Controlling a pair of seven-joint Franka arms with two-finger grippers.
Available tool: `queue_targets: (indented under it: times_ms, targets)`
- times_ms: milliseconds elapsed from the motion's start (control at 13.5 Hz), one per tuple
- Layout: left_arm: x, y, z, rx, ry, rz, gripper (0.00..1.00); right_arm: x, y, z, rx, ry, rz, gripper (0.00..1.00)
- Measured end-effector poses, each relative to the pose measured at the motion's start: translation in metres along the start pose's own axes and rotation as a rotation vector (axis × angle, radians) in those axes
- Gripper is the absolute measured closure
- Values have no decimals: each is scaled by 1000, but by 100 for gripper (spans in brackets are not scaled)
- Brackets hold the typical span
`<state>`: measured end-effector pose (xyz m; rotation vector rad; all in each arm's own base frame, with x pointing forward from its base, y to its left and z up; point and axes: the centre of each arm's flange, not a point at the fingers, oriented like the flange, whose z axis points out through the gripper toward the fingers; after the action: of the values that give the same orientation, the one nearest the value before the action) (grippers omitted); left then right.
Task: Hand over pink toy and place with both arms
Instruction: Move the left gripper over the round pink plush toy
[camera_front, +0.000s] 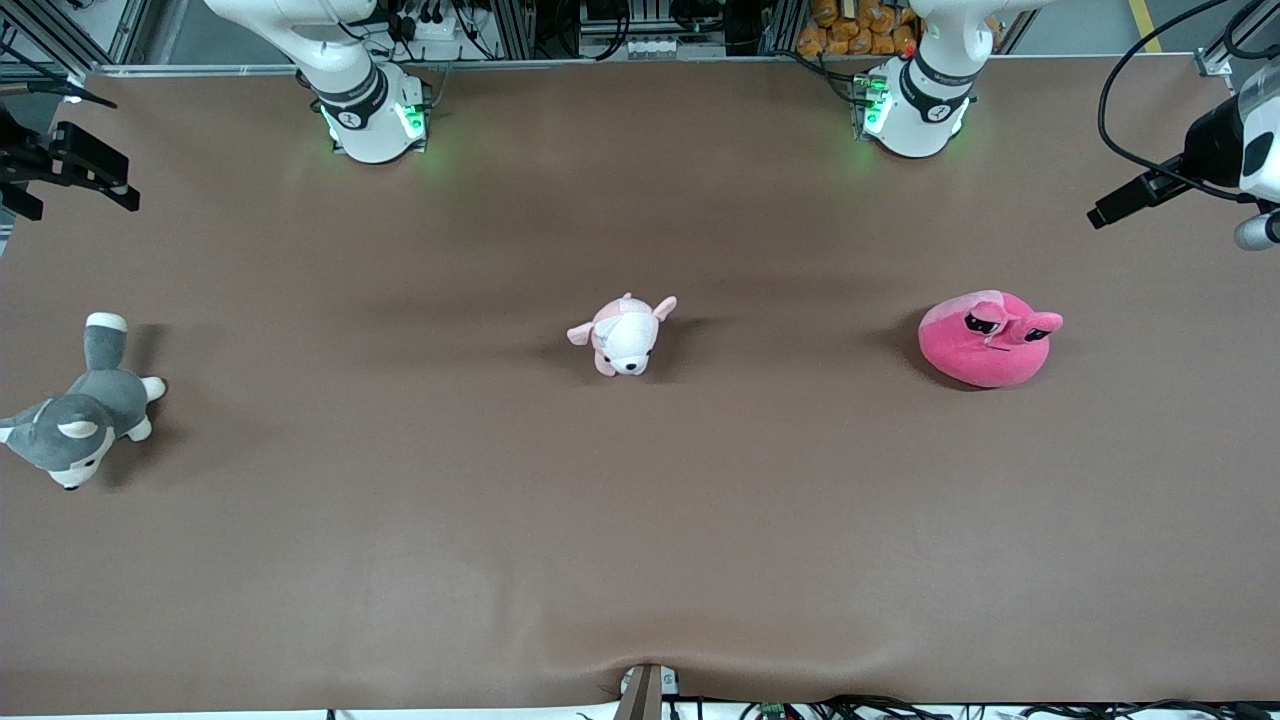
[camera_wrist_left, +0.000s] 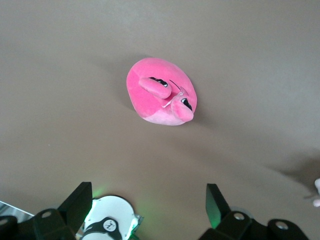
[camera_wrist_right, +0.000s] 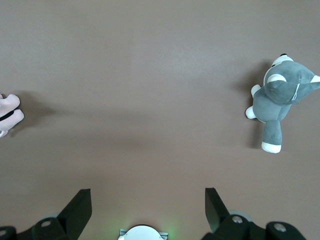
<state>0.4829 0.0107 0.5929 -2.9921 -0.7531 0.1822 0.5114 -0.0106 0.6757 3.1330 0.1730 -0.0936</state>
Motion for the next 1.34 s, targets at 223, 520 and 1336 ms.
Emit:
queue_targets:
  times_ms: [223,520,1336]
  targets:
    - [-8,-2,18,-23,3,-124,0,0,0,0,0,0,0,0]
    - [-6,1,46,-60,-4,-233,0,0,0,0,0,0,0,0]
    - [34,-19,114,-32,-113,-699,0,0,-1,1,0,-1,-1,0]
